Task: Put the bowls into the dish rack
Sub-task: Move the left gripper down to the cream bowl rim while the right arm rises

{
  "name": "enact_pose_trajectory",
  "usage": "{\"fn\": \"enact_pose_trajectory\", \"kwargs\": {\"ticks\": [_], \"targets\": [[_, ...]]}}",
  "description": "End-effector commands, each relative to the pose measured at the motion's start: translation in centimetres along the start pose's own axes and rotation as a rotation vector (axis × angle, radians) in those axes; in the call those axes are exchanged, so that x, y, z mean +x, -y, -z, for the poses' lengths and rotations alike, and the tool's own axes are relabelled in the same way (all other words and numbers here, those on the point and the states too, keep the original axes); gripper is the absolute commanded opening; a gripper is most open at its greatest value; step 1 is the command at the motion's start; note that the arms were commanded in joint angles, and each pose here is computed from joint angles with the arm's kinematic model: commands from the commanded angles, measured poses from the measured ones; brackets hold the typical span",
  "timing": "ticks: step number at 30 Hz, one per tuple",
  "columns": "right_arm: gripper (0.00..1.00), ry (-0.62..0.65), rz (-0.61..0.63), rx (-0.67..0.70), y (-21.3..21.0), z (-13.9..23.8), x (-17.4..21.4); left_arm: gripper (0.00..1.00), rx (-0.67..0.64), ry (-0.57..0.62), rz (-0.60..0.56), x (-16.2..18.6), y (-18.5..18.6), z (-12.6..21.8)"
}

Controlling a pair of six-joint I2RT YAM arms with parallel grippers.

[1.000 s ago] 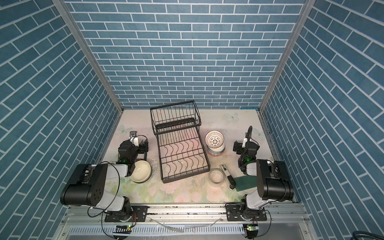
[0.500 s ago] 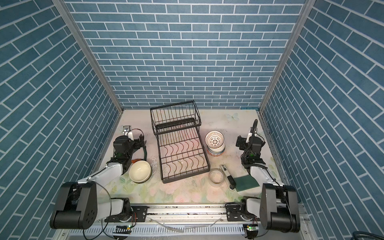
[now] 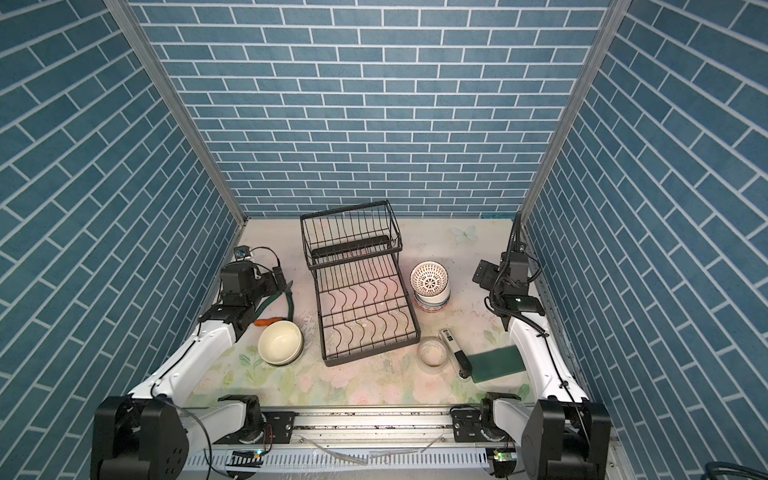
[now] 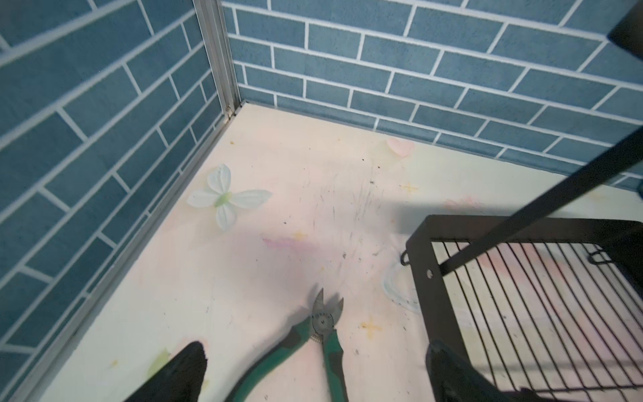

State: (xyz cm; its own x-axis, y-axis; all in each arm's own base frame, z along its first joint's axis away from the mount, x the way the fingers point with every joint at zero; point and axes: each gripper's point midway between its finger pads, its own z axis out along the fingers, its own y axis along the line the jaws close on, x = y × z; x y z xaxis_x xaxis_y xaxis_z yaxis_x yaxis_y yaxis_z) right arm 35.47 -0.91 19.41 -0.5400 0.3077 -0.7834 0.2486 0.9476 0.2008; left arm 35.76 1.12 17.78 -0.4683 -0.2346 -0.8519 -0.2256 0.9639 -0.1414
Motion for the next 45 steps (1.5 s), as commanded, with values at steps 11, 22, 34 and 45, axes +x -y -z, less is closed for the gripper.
{"fn": "enact_pose_trajectory", "kwargs": {"ticks": [11,22,34,45], "targets": [[0.93,-0.176,-0.057,-0.014,-2.2,2.8,2.5,1.00,0.103,-0.165,0.186,0.7,1.9,6.5],[0.93,-0.211,-0.023,-0.116,-5.3,4.6,2.9,1.00,-0.034,-0.422,0.212,5.2,-0.2,9.8],[0.93,-0.174,0.042,-0.188,-7.1,7.6,1.9,0.97,-0.145,-0.633,0.139,9.7,-1.9,11.2],[0.93,-0.124,0.064,-0.265,-8.1,8.8,1.1,0.80,-0.210,-0.736,0.137,12.8,-2.4,11.0]]}}
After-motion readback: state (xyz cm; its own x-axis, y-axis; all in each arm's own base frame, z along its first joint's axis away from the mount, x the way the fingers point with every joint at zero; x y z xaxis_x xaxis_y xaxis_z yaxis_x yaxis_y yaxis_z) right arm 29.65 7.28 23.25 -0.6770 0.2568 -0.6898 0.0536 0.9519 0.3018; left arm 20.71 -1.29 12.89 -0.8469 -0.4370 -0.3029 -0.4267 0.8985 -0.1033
